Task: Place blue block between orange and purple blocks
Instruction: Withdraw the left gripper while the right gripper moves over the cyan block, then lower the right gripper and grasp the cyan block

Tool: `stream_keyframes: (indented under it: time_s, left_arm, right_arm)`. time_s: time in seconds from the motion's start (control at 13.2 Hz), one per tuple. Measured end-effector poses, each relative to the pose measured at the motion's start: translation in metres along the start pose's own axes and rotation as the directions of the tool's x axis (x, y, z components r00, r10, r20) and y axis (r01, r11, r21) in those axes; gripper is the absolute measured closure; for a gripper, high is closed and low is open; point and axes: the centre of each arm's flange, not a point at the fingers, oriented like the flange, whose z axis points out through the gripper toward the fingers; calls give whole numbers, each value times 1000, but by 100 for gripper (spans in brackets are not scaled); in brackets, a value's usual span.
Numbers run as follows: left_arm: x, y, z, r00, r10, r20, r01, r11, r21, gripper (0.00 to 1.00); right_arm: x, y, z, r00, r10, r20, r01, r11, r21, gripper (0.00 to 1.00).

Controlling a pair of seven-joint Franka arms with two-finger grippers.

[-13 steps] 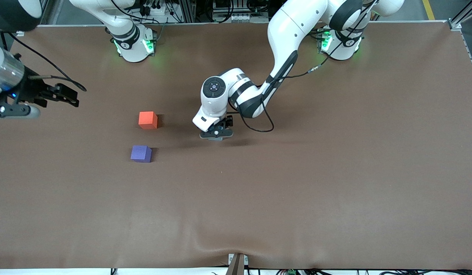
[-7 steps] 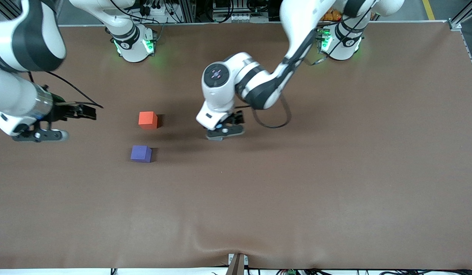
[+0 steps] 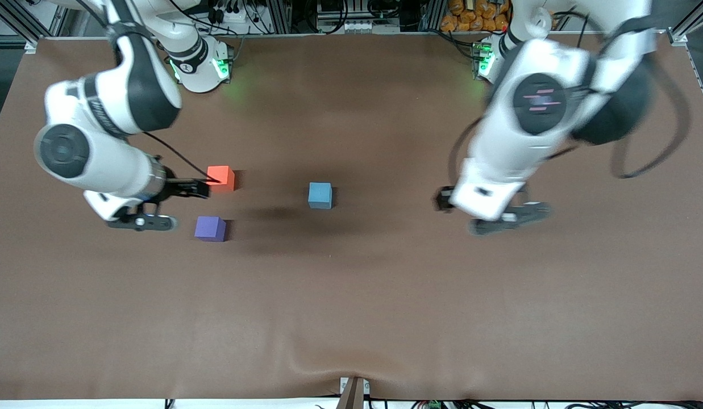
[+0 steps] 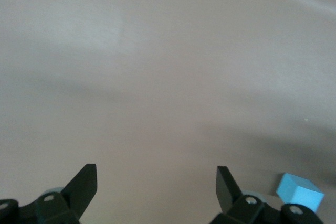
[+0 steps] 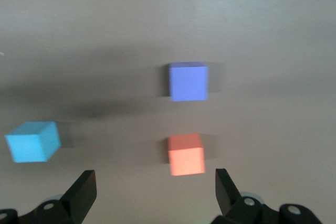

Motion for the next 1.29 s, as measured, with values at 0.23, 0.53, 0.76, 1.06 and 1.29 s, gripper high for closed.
stream_keyframes:
  time_s: [0.23, 0.53, 0.76, 1.06, 1.29]
  left_arm:
    - [18, -74, -38, 1000, 2, 0, -2, 1000, -6, 0]
    - [45, -198, -58, 999, 48, 4, -48, 999, -15, 0]
    - [39, -252, -60, 1000, 30, 4, -30, 999, -20, 0]
    - [25, -275, -56, 1000, 29, -3, -29, 999, -23, 0]
    - [19, -272, -59, 999, 37, -6, -37, 999, -24, 0]
  right_arm:
    - [-8, -60, 24, 999, 39, -27, -39, 999, 11, 0]
    - [-10, -135, 96, 999, 0, -38, 1, 1000, 13, 0]
    - [-24, -192, 155, 998, 7, -56, -6, 1000, 15, 0]
    - [-48, -228, 202, 996, -46, -83, 48, 999, 19, 0]
    - [-63, -236, 214, 995, -67, -70, 67, 998, 4, 0]
